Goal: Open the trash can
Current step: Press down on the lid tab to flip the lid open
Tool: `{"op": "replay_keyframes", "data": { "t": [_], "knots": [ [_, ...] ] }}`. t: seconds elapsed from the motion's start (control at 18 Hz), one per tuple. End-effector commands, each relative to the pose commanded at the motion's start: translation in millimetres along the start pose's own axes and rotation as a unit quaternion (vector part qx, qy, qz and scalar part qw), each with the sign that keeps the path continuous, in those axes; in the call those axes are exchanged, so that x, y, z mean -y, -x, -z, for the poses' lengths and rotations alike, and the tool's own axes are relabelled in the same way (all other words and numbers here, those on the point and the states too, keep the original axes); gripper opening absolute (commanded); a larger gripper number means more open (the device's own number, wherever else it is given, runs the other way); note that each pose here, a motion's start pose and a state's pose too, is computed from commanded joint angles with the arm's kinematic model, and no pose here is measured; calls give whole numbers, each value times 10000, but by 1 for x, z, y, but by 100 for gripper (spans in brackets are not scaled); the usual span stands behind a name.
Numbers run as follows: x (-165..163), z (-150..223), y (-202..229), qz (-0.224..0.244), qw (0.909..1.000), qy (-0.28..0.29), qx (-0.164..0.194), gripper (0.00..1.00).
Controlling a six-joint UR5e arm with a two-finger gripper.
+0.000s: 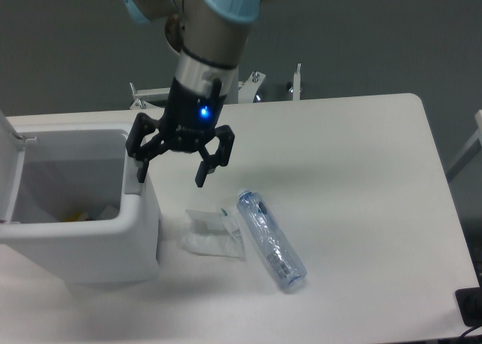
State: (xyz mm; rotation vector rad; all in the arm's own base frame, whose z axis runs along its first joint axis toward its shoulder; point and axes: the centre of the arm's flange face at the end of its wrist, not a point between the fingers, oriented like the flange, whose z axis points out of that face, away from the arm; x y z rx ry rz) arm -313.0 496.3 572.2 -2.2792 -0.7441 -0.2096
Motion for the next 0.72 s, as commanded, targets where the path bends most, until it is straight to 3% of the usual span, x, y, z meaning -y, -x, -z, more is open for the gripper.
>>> {"op": "replay_keyframes", "data": {
  "t": [0.11,0.17,0.22,0.28,0.39,0.5,0.61,0.72],
  "knots": [
    [16,19,10,-205,9994,-206,172,100],
    [19,26,20,-337,9982,-216,440,100],
    [15,31,45,-646,9920,-59,1080,100],
    [5,31,62,-1271,9780,372,1611,100],
    [-13,27,80,-2078,9513,1161,1959,100],
    [-27,30,103,-2583,9219,1790,2265,100],
    [-45,47,137,-2752,9061,2134,2403,100],
    [-61,61,165,-2926,8969,2320,2368,100]
  ]
}}
